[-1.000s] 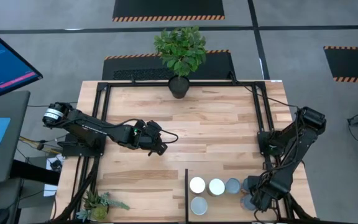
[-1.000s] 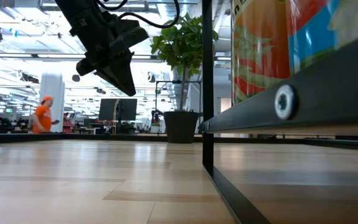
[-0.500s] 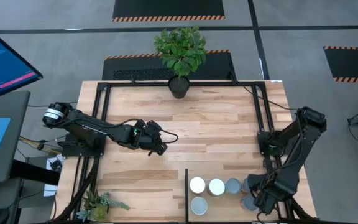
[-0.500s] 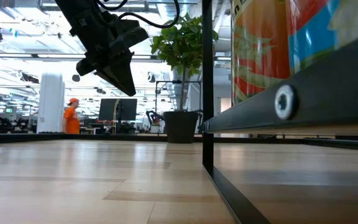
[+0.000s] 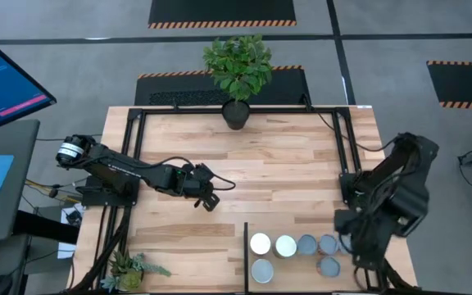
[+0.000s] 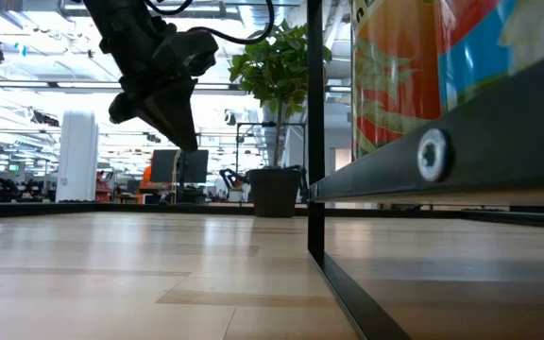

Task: Pick and place cans onto a shelf
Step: Return to Home Position

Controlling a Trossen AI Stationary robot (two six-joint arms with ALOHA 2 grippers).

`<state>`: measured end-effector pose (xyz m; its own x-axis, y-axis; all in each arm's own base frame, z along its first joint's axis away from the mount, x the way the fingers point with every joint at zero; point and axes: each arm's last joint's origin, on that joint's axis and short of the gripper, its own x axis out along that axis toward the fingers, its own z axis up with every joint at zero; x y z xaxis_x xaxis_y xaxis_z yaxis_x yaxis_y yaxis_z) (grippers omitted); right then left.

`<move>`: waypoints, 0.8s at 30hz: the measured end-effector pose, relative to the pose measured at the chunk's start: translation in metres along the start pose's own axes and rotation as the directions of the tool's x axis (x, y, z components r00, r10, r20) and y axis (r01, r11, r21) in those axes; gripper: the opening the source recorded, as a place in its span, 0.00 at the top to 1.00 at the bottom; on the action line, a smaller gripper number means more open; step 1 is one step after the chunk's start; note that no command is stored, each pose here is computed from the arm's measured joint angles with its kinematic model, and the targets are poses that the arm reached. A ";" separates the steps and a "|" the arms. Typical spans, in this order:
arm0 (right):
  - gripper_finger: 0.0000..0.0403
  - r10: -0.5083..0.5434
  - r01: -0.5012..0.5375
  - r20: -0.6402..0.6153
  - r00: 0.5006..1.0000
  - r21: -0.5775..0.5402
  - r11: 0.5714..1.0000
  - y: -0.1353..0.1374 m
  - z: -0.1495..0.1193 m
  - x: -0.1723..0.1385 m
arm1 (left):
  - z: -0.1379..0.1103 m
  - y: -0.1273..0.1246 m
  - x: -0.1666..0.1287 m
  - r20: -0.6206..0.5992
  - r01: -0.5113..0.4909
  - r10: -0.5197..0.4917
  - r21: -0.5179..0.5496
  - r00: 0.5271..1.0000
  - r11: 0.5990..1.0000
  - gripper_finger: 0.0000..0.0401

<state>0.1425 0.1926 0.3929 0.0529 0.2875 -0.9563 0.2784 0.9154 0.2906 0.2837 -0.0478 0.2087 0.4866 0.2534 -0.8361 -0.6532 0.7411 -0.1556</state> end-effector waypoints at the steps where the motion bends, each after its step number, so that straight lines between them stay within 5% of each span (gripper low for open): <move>1: 0.97 0.013 -0.013 0.006 1.000 0.002 1.000 -0.002 -0.001 -0.008 | 0.000 0.000 0.000 -0.002 0.002 -0.002 0.000 1.000 1.000 1.00; 5: 0.97 0.164 -0.162 0.018 0.986 -0.083 0.983 -0.010 -0.005 -0.038 | 0.002 0.001 0.000 0.036 -0.025 0.026 -0.004 0.999 1.000 1.00; 9: 0.97 0.173 -0.134 0.273 0.946 -0.157 0.978 -0.024 -0.007 -0.061 | 0.002 0.002 0.000 0.055 -0.051 0.048 0.051 0.997 0.997 1.00; 11: 0.97 0.145 -0.047 0.463 0.875 -0.217 0.975 -0.034 -0.007 -0.074 | 0.002 0.002 0.000 0.036 -0.034 0.031 0.067 0.999 0.997 1.00; 17: 0.97 0.125 0.139 0.851 0.511 -0.225 0.964 -0.078 -0.020 -0.123 | 0.004 0.001 0.001 0.018 0.007 -0.009 0.058 1.000 0.998 1.00; 24: 0.97 0.167 0.060 0.901 0.401 -0.207 0.976 -0.129 -0.038 -0.152 | 0.017 -0.005 0.002 0.076 0.109 -0.123 0.168 0.989 0.980 1.00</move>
<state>0.0625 0.0417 0.5023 0.9315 0.0145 -0.3635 0.0760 0.9694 0.2333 0.2981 -0.0408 0.2164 0.6060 0.2067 -0.7681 -0.4894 0.8581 -0.1553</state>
